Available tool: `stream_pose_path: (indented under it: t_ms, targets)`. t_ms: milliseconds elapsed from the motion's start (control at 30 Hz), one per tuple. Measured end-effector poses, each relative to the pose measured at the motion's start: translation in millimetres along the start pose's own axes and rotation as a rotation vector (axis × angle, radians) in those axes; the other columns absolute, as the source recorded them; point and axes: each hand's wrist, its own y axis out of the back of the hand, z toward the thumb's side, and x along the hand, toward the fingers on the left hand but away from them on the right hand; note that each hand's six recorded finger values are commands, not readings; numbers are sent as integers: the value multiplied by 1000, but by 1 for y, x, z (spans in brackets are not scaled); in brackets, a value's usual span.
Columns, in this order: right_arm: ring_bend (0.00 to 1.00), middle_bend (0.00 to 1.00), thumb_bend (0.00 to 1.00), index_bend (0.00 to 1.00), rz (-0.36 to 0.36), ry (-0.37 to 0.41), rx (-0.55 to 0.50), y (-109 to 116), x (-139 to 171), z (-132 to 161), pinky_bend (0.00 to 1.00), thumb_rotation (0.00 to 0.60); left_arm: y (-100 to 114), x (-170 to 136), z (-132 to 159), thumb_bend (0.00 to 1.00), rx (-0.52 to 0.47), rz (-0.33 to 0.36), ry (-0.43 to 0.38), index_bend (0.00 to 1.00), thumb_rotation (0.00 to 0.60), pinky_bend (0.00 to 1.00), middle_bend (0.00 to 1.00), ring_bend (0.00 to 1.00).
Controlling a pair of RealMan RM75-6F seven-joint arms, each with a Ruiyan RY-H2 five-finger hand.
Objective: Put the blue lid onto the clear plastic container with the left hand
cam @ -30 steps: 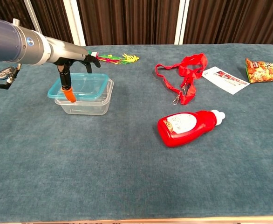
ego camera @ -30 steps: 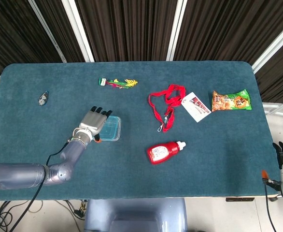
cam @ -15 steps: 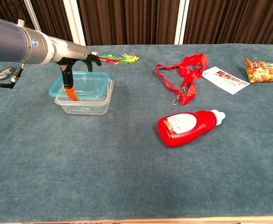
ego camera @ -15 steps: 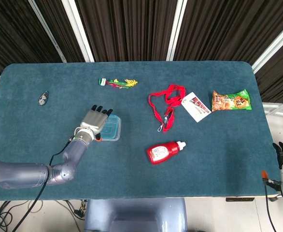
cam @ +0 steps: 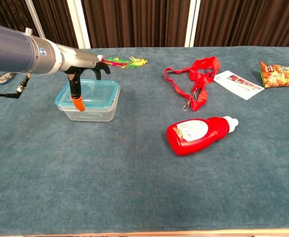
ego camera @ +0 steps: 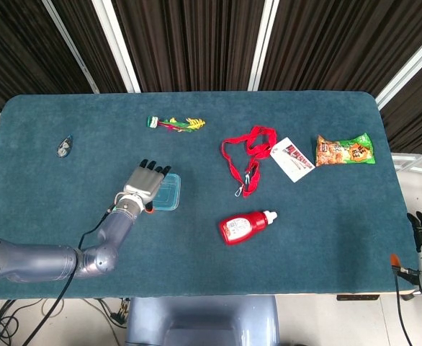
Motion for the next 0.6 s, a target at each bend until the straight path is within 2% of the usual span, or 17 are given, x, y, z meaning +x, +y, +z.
stream_pose_path:
  t_ms: [600]
  targets:
    - [32, 39, 393, 57, 0, -5, -1, 0, 0, -1, 0, 600, -2, 1, 0, 179, 10, 2, 8, 0, 600, 0, 290, 0]
